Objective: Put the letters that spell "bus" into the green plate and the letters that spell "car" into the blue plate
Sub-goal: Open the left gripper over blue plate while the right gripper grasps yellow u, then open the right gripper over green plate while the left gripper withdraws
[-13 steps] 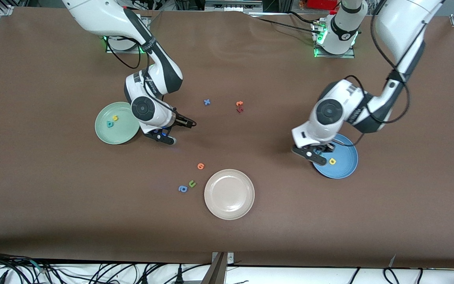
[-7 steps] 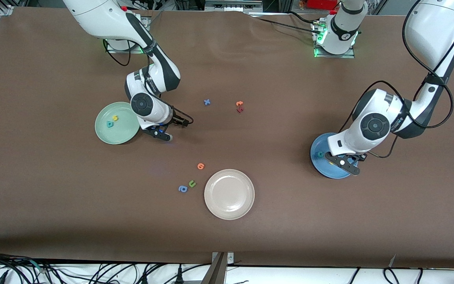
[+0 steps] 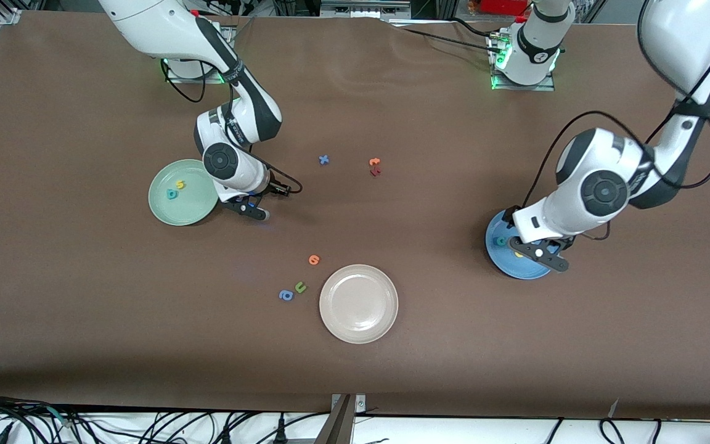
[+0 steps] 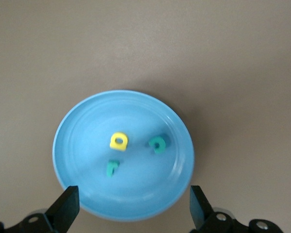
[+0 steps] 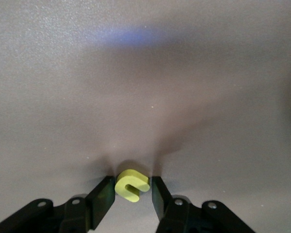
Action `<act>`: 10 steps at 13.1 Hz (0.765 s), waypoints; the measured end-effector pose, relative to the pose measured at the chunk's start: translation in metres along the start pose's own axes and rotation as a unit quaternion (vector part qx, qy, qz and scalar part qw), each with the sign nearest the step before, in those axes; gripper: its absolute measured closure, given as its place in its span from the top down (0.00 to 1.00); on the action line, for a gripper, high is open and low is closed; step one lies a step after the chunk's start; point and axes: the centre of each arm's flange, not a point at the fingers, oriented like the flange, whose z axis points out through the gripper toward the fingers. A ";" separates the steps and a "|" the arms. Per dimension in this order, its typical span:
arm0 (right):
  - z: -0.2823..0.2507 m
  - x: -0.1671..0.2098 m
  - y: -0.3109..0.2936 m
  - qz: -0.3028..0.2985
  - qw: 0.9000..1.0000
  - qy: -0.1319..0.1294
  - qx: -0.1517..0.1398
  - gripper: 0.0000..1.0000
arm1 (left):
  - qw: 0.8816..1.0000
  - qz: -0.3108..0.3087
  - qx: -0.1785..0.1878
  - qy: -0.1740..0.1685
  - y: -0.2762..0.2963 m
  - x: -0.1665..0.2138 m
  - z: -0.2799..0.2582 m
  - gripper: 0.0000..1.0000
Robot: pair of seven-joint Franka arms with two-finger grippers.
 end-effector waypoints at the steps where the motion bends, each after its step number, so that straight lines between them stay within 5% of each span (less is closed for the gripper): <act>1: -0.002 0.000 0.000 0.000 1.000 0.000 0.000 0.36 | 1.000 -0.020 -0.002 -0.009 0.000 -0.001 -0.032 1.00; 6: -0.005 0.000 0.001 0.000 1.000 0.001 0.000 0.31 | 0.995 -0.094 -0.019 -0.026 -0.020 -0.024 -0.178 1.00; 10: -0.077 0.046 0.048 -0.027 0.997 -0.051 -0.044 0.31 | 0.990 -0.139 -0.029 -0.004 -0.039 -0.038 -0.216 1.00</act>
